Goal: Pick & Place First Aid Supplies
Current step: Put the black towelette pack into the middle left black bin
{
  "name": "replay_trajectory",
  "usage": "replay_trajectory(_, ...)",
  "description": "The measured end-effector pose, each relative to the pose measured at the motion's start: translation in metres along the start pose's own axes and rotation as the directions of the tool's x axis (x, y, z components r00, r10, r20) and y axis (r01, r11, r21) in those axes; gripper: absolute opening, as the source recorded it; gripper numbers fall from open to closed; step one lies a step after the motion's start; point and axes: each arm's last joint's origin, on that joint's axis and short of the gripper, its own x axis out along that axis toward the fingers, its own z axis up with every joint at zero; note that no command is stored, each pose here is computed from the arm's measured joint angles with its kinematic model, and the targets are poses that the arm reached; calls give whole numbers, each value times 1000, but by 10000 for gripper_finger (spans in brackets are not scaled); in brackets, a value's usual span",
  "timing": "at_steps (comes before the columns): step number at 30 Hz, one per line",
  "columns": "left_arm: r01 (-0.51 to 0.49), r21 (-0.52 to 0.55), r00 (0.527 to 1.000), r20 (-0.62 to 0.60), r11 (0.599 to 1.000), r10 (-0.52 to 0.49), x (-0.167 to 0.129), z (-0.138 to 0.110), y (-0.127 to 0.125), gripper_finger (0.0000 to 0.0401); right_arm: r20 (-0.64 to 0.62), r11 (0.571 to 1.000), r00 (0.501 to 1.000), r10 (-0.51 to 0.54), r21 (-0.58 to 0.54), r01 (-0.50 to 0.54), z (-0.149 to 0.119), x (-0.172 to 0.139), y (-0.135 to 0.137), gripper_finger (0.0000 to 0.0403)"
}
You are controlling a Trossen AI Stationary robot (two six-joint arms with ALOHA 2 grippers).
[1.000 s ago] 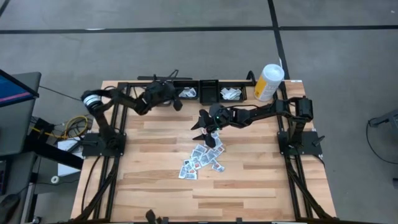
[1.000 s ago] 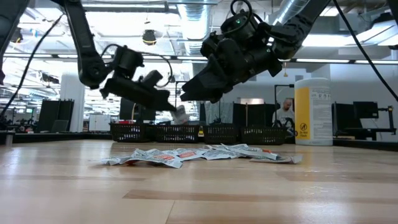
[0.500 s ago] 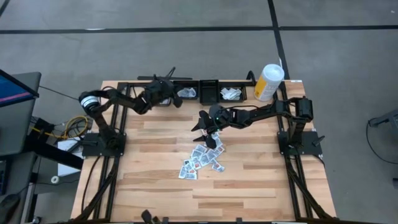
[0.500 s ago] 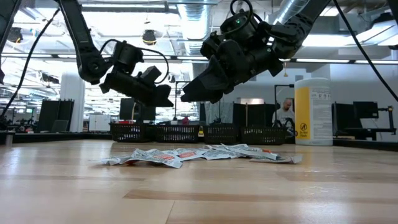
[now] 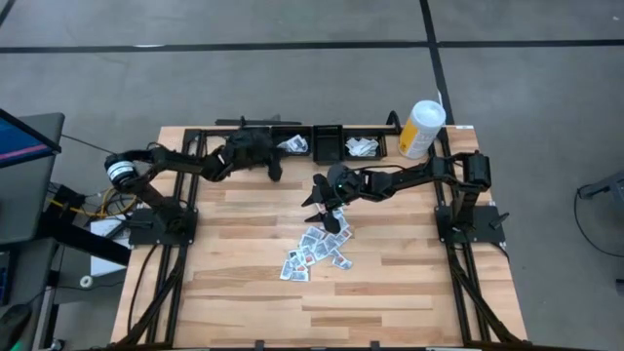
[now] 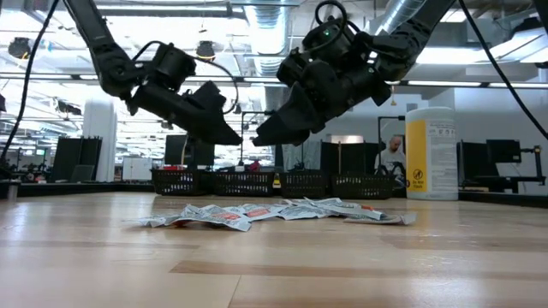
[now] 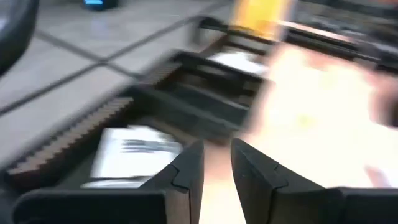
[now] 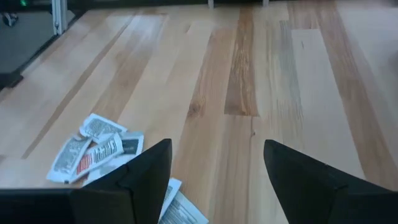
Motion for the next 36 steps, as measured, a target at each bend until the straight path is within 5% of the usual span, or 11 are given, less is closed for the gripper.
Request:
replay_trajectory(9,341,71,939,-77,937,-336,-19,-28,-79,77,-19,1000,1000,11,-12,-11,-2,1,4,249)
replay_trajectory(15,484,91,871,-148,871,-468,-38,-49,-116,77,-19,996,999,37,-83,-38,-4,10,16,249)
replay_trajectory(24,453,144,885,-195,880,-424,-58,-67,-142,76,-84,994,995,47,-96,-55,-26,31,23,249)
replay_trajectory(36,357,167,931,-145,919,-335,-61,-67,-144,76,-219,999,976,-1,-32,-6,-44,28,8,249)
